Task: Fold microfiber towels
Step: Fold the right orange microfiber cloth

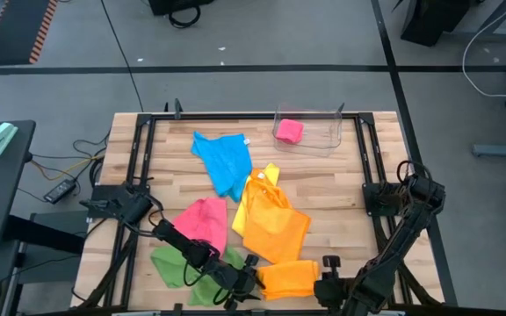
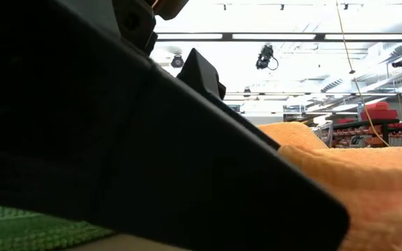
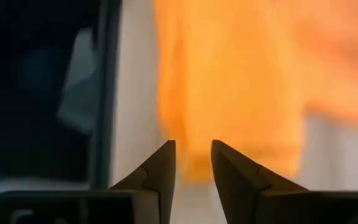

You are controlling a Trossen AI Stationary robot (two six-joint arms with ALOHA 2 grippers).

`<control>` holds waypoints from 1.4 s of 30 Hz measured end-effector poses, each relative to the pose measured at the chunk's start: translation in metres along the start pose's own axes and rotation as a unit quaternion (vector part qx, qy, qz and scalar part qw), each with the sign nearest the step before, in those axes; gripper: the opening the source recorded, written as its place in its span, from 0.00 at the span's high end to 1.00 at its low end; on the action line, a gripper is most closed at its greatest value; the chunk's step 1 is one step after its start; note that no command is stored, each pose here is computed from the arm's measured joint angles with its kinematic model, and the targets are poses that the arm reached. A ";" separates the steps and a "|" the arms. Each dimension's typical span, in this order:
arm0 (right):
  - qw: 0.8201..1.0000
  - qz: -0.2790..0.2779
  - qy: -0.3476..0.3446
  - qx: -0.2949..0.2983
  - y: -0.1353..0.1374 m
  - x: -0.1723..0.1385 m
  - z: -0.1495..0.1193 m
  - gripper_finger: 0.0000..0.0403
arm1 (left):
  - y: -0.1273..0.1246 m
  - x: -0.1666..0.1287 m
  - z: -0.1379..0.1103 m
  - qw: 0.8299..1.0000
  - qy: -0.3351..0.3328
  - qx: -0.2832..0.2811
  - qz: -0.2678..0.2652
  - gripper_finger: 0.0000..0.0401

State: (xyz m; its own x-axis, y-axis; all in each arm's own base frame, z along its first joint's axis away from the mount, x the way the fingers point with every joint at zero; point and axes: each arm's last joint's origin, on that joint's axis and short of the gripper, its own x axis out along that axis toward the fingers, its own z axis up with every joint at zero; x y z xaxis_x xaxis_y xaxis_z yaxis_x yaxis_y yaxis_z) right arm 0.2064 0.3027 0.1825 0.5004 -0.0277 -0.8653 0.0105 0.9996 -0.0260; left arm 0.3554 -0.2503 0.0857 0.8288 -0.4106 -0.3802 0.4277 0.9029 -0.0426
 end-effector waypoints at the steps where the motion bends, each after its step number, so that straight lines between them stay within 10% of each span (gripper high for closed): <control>1: 0.999 -0.018 -0.027 -0.008 -0.001 0.000 0.002 0.71 | 0.000 0.000 0.000 1.000 -0.001 0.000 0.000 0.57; 16: 0.949 0.054 -0.309 -0.027 -0.025 0.056 0.007 0.78 | 0.000 0.000 0.000 1.000 -0.001 -0.002 0.000 0.54; 42: 0.966 0.128 -0.227 -0.002 -0.073 0.089 -0.057 0.88 | 0.002 0.000 0.001 1.000 -0.001 -0.005 0.002 0.55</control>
State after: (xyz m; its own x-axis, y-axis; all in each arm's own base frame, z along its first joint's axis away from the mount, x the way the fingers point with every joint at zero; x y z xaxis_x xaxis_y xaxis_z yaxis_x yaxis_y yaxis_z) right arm 0.2007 0.2275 0.0787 0.8140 0.2248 -0.5356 -0.1656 0.9736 0.1571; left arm 0.3565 -0.2488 0.0863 0.8314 -0.4072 -0.3780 0.4207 0.9058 -0.0504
